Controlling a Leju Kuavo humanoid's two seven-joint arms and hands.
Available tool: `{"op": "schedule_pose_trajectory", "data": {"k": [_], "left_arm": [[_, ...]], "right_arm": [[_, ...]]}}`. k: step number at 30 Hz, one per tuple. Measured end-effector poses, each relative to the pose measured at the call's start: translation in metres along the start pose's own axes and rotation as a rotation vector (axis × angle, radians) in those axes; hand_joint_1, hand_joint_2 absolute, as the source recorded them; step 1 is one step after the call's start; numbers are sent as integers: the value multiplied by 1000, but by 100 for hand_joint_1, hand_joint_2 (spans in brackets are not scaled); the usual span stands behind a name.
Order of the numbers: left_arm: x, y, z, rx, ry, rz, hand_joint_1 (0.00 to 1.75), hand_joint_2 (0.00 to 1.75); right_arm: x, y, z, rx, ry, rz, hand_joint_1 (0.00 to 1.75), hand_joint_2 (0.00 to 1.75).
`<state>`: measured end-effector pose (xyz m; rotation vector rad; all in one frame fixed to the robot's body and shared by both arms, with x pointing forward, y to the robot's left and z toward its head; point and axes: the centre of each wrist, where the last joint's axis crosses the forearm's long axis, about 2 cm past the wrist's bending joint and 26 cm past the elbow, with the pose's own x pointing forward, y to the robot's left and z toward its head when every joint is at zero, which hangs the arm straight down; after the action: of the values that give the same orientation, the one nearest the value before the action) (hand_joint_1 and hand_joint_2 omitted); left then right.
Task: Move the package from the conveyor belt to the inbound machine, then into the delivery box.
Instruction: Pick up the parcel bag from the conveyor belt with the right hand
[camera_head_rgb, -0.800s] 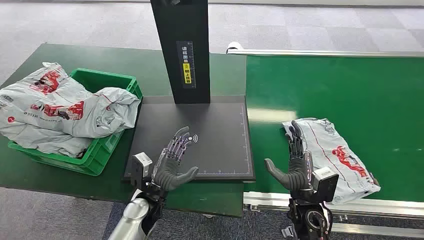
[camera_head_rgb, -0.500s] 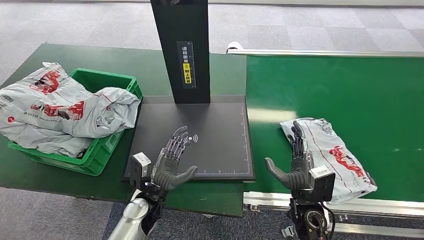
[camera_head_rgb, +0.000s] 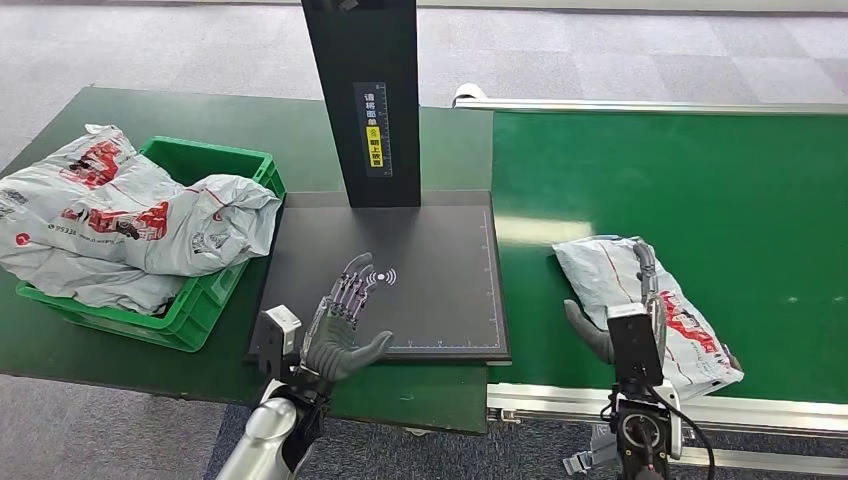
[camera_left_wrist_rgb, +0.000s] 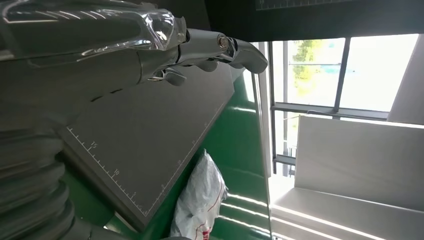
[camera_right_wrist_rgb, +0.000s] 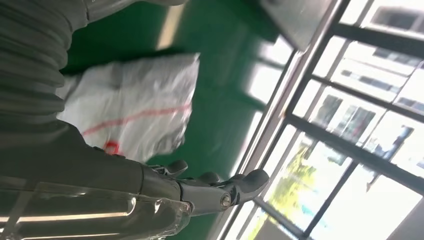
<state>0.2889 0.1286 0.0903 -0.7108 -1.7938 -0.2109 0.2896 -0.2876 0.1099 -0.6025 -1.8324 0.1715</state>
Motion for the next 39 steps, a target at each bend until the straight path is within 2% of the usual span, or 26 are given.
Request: {"op": "schedule_pose_trajectory", "data": {"k": [5,9,11,16,22,24,28,31,32,33,35,36,37,39], "left_arm": [[0,2,4,22,5,-7,0,175],[0,1,7,25,10,-5,0,175],[-1,1,7,24,12,-5,0,175],[-1,1,7,18,15,-6,0,175],[-1,0,7,14,16,-5,0,175],[-2,0,7,10,19,-7,0,175],[-4,-1,7,0,30,-8,0,175],[-5,-1,8,-4,39,-9,0,175],[-6,-1,8,-5,41,-10,0,175],[-6,-1,8,-7,44,-11,0,175],[-7,-1,8,-9,48,-12,0,175],[-7,-1,7,-9,49,-11,0,175],[-8,-1,7,-9,50,-11,0,175],[-8,-1,6,-8,57,-11,0,175]], "right_arm": [[-20,-35,-26,-88,83,331,0,175],[-36,-58,-31,-171,161,607,0,175],[-42,-67,-30,-174,211,692,0,175],[-56,-77,-21,-99,362,760,0,175],[-63,-80,-15,-75,419,774,0,175],[-65,-80,-13,-34,473,791,0,175],[-72,-75,-1,175,621,796,0,175],[-77,-70,10,355,675,757,0,175],[-78,-68,13,404,680,745,7,175],[-79,-66,15,446,678,731,27,175],[-81,-64,17,507,664,706,111,175],[-81,-64,18,528,659,699,147,175],[-82,-64,19,543,654,695,171,175],[-83,-63,19,563,644,691,174,175]]}}
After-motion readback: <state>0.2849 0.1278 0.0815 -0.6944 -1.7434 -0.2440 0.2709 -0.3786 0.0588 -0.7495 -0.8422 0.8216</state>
